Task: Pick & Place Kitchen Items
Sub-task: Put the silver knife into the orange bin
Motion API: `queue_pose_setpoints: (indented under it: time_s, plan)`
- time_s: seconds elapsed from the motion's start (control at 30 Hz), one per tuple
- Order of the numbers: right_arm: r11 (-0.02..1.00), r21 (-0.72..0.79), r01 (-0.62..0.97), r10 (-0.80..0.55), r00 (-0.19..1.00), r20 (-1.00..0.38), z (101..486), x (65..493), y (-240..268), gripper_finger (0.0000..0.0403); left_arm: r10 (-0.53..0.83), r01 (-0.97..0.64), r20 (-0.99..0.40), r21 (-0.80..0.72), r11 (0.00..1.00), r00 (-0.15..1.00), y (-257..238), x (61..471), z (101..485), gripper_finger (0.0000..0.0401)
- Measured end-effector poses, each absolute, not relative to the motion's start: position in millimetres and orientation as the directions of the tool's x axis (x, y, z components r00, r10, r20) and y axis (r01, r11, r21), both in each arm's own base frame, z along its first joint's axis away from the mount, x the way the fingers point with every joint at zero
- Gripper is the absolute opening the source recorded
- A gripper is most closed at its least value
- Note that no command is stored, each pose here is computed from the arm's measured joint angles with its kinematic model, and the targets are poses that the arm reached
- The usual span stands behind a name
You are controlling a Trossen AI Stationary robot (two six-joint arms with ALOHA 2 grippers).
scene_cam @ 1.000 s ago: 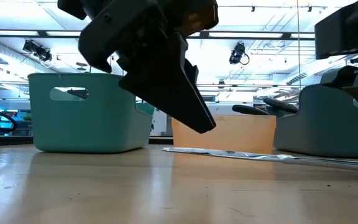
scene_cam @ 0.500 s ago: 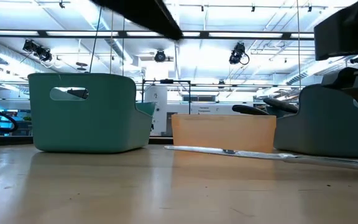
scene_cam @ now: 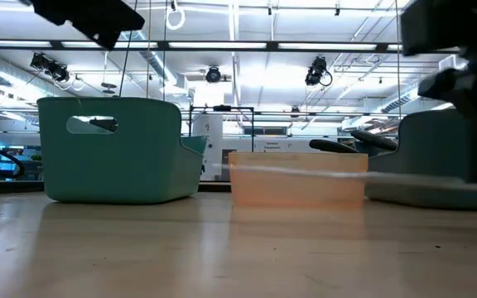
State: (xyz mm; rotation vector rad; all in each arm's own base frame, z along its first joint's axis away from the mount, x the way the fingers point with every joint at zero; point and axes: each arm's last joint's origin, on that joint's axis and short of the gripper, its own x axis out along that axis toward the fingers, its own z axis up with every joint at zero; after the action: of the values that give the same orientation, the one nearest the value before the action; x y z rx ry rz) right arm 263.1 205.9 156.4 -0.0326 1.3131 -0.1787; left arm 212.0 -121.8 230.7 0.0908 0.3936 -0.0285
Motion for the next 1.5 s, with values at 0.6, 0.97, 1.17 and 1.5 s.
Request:
queue_pose_setpoints:
  time_s: [0.6,0.97,1.17,1.5]
  plan:
    - [0.992,0.047,0.118,-0.05,0.705,-0.708,305.4,257.3,167.7,0.0079,0.011,0.037,-0.165,0.286,0.958,0.986,-72.7,149.3,213.0,0.0002]
    - [0.992,-0.055,0.113,-0.124,0.812,-0.571,333.2,252.7,152.2,0.0079,0.077,-0.046,-0.158,0.186,0.982,0.984,-31.7,122.9,217.9,0.0001]
    - [0.995,-0.061,0.081,-0.101,0.86,-0.5,356.5,240.4,139.1,0.0079,0.095,-0.068,-0.133,0.192,0.979,0.986,-25.9,115.6,193.3,0.0001]
    - [0.992,-0.102,0.072,-0.102,0.942,-0.321,400.8,210.2,111.1,0.0079,0.094,-0.077,-0.095,0.176,0.981,0.991,-16.8,105.8,174.3,0.0001]
